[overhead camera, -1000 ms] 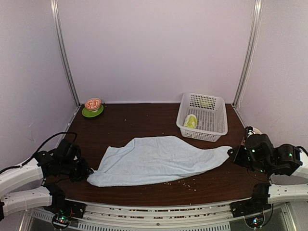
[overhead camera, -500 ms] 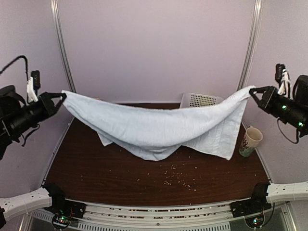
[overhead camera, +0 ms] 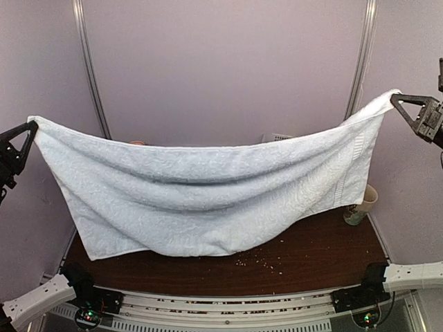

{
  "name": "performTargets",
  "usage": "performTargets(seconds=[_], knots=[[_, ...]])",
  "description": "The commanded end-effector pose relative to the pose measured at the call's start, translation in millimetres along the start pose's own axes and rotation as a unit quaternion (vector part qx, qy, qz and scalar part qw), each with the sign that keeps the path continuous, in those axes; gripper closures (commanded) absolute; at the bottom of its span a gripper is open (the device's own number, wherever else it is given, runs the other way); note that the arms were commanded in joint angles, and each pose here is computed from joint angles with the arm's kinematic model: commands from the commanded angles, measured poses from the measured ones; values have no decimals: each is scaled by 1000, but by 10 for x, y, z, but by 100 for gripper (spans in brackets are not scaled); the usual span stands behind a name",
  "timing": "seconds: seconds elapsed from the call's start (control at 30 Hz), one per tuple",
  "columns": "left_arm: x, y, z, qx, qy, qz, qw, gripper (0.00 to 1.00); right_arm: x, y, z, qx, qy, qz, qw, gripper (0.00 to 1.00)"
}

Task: Roll the towels
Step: Flatten out the towel at the center of the board.

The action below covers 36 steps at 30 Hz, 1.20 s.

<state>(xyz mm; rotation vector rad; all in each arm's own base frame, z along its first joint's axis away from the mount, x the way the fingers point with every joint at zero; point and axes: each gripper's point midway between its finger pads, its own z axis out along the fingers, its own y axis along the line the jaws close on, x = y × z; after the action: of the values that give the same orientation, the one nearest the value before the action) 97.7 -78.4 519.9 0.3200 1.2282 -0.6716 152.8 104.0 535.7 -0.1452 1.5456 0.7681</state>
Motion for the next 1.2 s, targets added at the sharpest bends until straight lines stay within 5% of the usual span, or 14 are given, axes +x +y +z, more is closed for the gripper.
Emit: performTargets(seconds=[0.0,0.2,0.4,0.63,0.87,1.0,1.17], knots=[[356,190,349,-34,48,3,998,100,238,-160,341,66,35,-19,997,100],[880,727,845,-158,122,17,980,100,503,-494,924,124,47,23,991,100],[629,714,1033,-150,96,38,983,100,415,-558,1093,125,29,9,992,100],[325,190,600,-25,55,45,997,100,482,-273,777,37,49,-19,998,100],[131,-232,-158,65,10,28,997,100,577,155,-17,-102,58,-18,993,100],[263,-153,-193,46,18,15,999,100,627,-4,-110,-68,44,-11,997,100],[951,174,273,-10,97,-9,995,100,969,-361,252,12,71,8,997,100]])
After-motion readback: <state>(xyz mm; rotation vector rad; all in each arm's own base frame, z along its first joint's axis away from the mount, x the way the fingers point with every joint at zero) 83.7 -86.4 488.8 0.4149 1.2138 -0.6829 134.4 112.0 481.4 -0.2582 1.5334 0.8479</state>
